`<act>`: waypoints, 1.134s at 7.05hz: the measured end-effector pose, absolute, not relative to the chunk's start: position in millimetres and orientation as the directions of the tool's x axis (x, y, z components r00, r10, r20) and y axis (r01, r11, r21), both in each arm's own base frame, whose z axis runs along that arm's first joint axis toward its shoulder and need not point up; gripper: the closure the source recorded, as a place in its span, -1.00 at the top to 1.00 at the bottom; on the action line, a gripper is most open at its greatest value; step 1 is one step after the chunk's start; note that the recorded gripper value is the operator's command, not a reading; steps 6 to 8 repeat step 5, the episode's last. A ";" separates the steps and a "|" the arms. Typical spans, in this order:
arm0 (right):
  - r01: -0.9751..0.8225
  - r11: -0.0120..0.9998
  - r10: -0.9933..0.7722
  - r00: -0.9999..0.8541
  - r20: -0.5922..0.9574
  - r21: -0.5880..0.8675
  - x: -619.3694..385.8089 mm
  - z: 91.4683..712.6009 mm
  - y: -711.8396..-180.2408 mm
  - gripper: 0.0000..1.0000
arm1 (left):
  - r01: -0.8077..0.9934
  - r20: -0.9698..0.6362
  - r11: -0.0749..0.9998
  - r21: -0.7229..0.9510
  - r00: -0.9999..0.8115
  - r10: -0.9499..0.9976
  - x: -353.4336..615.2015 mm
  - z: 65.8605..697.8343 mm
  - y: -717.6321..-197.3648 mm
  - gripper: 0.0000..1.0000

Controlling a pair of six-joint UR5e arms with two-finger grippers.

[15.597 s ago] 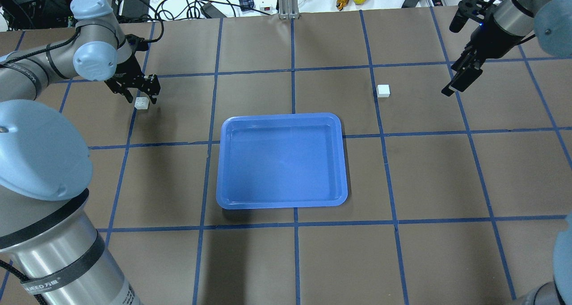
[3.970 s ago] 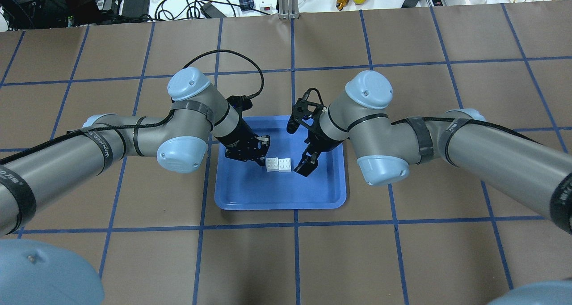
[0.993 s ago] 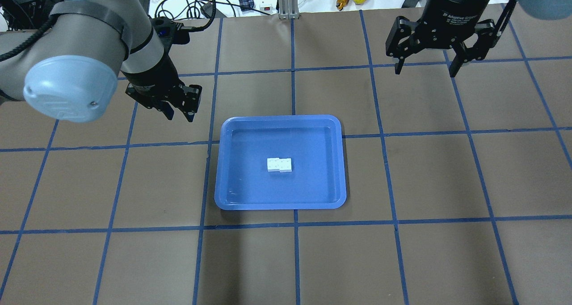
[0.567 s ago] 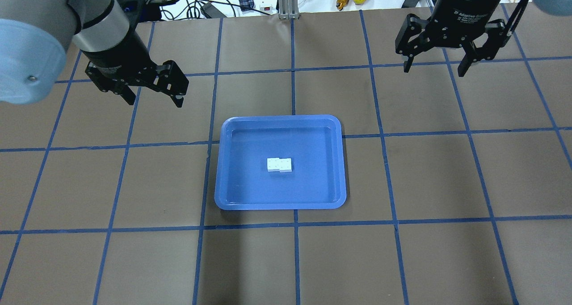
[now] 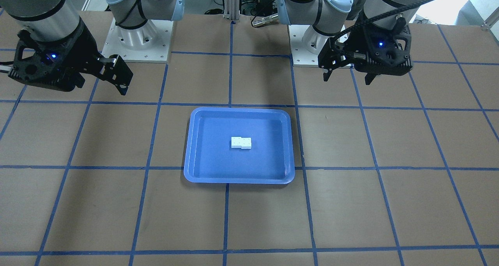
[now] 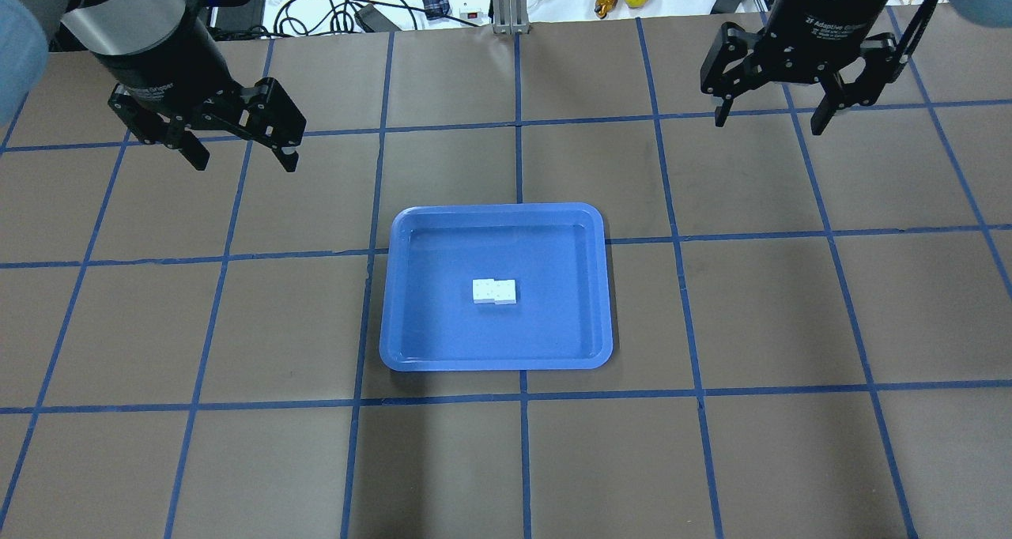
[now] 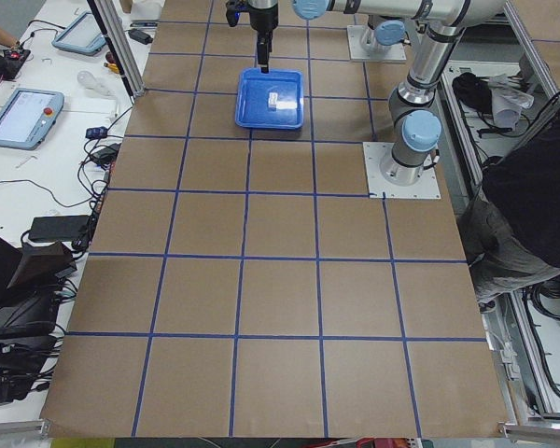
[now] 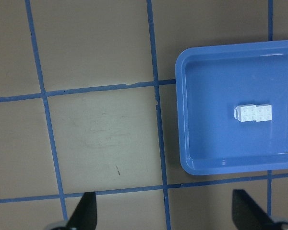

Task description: Assemble white blocks and place on blue tray

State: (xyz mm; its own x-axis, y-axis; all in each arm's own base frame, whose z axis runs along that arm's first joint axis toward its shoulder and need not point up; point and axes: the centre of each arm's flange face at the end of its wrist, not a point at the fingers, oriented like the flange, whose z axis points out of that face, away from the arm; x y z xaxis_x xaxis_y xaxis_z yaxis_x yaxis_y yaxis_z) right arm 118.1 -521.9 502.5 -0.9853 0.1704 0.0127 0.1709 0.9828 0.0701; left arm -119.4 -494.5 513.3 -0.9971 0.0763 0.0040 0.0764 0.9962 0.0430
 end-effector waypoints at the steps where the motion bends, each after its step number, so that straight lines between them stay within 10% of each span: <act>1: 0.168 0.983 0.168 -0.986 0.013 0.073 118.1 501.1 -521.0 1.00 | 0.077 0.003 0.996 0.045 -0.997 0.076 -119.3 516.1 -499.7 1.00; 8: 0.165 0.983 0.165 -0.986 0.013 0.079 118.3 497.9 -518.9 1.00 | 0.077 -0.002 0.996 0.039 -0.997 0.077 -118.6 519.2 -506.6 1.00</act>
